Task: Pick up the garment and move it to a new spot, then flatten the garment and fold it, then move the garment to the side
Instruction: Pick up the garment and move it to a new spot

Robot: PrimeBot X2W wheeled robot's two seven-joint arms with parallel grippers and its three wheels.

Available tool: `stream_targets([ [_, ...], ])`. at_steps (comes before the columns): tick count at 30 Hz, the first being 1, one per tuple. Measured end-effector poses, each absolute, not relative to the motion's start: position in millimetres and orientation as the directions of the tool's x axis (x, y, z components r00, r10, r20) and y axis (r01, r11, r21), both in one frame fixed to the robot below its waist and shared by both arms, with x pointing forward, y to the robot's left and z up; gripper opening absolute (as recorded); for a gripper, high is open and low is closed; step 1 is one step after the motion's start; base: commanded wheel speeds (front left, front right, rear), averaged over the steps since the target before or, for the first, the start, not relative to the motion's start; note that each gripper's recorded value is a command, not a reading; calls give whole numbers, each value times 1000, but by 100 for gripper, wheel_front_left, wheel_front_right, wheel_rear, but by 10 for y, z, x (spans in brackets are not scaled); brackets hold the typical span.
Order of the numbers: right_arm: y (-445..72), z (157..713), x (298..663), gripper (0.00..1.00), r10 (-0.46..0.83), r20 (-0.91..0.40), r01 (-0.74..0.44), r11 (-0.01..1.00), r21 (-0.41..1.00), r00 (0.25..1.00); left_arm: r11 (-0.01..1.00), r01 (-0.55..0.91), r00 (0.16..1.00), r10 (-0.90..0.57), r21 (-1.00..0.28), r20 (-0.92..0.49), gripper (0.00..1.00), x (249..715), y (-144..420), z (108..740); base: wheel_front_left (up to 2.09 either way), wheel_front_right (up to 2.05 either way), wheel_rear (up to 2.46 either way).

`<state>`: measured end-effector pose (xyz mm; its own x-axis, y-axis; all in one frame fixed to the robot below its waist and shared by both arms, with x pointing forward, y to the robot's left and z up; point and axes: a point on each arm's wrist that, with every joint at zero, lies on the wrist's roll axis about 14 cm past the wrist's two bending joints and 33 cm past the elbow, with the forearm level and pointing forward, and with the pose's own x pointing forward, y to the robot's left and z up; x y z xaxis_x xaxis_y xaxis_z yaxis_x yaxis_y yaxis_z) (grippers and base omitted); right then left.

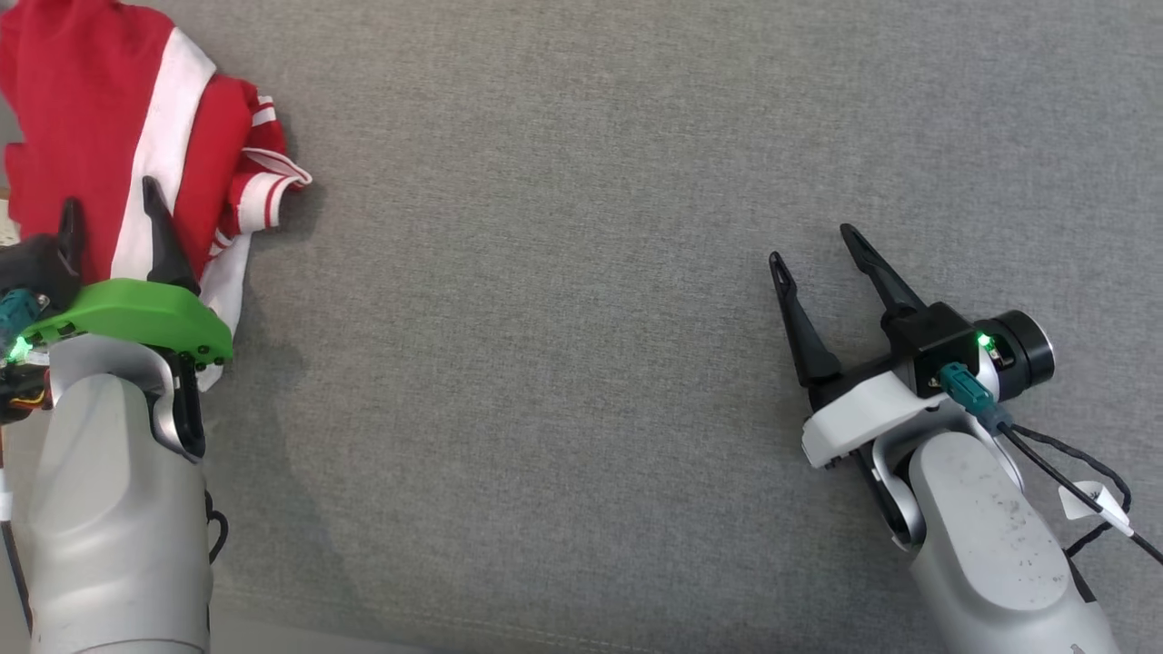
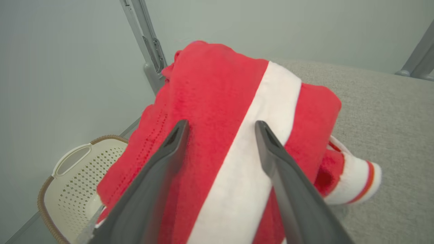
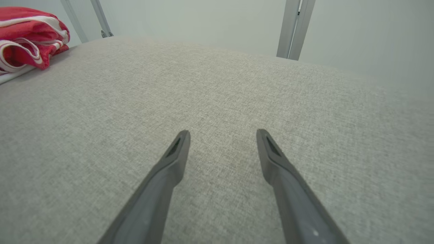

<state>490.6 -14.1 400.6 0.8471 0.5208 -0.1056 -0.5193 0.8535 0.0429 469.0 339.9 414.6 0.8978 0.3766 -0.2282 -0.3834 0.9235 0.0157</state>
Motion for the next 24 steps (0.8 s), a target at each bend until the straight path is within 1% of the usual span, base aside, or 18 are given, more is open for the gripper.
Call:
stream_targets([
  [6,-293,3941,4925,100,485,-121,-484,874,43,866,932,-363,883,349,16,-315,99,4790,3319,3875,0,0,0],
  [7,-313,3935,4927,100,480,-122,-478,877,43,869,932,-362,879,346,13,-328,37,4789,3305,3832,0,0,0],
  [8,-327,3930,4927,100,477,-124,-475,879,43,870,932,-361,876,343,11,-340,0,4783,3291,3795,0,0,0],
  [10,-353,3931,4927,100,469,-125,-468,883,43,874,932,-362,866,336,-2,-370,0,4749,3259,3711,0,0,0],
  [14,-373,3969,4917,100,462,-123,-461,887,41,878,933,-359,869,330,-12,-370,0,4739,3259,3744,0,0,0],
  [24,-430,4177,4754,100,439,-104,-436,898,53,892,955,-296,942,288,-22,-173,0,4927,3205,4454,0,0,0],
])
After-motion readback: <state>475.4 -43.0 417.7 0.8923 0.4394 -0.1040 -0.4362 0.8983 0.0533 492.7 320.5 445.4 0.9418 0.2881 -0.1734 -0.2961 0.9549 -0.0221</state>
